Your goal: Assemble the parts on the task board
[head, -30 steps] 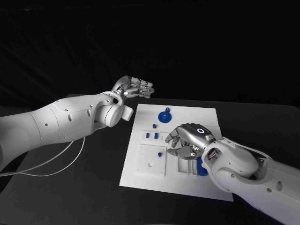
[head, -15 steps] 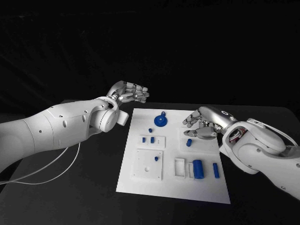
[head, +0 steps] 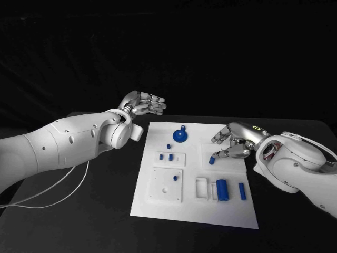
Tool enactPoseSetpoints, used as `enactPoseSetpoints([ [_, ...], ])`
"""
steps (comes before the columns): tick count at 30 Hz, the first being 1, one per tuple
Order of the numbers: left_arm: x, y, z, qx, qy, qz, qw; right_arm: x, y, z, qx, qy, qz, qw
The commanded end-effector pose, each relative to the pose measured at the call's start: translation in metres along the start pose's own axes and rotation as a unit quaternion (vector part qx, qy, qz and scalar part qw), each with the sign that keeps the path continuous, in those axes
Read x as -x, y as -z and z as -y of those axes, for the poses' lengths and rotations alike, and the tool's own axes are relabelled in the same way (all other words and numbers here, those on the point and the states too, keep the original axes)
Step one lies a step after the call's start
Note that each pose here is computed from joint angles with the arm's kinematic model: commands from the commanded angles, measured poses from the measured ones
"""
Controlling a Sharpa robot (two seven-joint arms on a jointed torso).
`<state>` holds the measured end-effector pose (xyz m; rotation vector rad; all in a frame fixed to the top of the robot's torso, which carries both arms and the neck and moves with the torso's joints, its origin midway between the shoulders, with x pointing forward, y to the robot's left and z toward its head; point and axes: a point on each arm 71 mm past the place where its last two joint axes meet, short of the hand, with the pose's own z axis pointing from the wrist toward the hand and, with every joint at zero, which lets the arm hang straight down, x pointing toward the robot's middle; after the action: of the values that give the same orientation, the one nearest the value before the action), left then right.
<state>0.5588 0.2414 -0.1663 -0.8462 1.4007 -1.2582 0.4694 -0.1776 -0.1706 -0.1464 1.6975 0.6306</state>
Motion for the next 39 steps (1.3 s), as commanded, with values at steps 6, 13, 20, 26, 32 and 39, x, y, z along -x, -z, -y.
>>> enactPoseSetpoints([
  [6, -0.0006, 0.0002, 0.0015, -0.008, 0.008, -0.005, 1.0, -0.012, -0.002, -0.006, 0.008, 0.058, -0.045, 0.997],
  [13, -0.0009, 0.0005, 0.0015, -0.008, 0.009, -0.005, 1.0, -0.022, -0.003, -0.009, 0.01, 0.077, -0.053, 0.996],
  [20, -0.0011, 0.0009, 0.0016, -0.008, 0.009, -0.006, 1.0, -0.027, -0.004, -0.012, 0.011, 0.09, -0.053, 0.994],
  [26, -0.0014, 0.001, 0.0015, -0.007, 0.01, -0.007, 1.0, -0.031, -0.004, -0.013, 0.009, 0.101, -0.049, 0.994],
  [32, -0.0005, 0.0014, 0.0011, -0.006, 0.01, -0.007, 1.0, -0.033, -0.005, -0.015, 0.011, 0.103, -0.04, 0.994],
  [39, 0.0005, 0.0017, 0.0006, -0.004, 0.01, -0.007, 1.0, -0.037, -0.007, -0.018, 0.015, 0.1, -0.034, 0.994],
])
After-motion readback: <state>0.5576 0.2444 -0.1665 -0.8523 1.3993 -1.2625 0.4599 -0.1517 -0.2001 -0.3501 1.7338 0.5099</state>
